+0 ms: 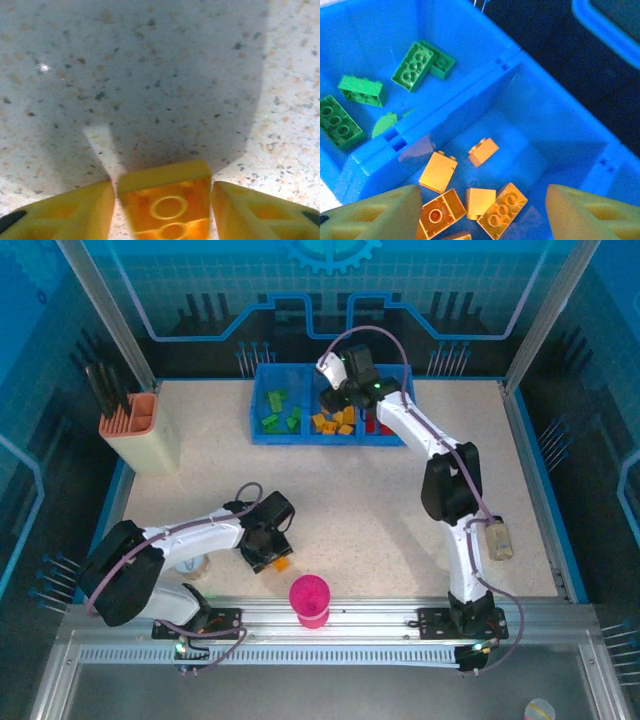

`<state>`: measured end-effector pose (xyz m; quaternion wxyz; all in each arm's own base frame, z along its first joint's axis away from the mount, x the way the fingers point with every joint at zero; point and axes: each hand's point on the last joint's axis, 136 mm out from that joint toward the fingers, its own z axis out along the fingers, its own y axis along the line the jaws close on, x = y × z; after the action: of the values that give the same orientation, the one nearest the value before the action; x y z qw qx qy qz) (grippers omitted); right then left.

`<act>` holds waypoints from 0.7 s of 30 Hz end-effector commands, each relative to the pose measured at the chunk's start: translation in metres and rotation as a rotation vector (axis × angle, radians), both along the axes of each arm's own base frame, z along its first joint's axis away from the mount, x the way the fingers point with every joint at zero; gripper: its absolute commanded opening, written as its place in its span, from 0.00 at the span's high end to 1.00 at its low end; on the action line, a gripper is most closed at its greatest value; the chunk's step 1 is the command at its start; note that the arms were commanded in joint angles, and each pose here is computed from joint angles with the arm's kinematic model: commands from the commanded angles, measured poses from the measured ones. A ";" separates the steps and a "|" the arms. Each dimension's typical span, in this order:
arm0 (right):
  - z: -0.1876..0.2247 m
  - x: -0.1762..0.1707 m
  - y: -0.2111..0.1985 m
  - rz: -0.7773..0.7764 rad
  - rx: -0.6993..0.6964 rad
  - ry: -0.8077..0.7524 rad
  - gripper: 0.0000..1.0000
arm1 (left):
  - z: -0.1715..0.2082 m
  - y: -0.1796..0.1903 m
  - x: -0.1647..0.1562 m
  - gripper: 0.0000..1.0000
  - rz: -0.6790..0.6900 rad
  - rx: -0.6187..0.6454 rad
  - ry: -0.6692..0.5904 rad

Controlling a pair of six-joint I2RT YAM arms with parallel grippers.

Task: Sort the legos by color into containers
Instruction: Pick up the lego from the middle-left of the table.

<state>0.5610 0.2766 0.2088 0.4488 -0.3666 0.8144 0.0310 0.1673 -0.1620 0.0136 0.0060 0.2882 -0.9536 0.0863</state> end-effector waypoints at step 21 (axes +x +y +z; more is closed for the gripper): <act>0.033 -0.132 -0.109 -0.226 0.076 0.061 0.30 | 0.150 -0.023 0.204 0.78 -0.213 0.045 -0.567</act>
<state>0.4449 0.1786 0.2380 0.4363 -0.2803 0.8549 0.0116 0.3370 -0.1937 0.1461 -0.1978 0.2035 -0.9430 0.1737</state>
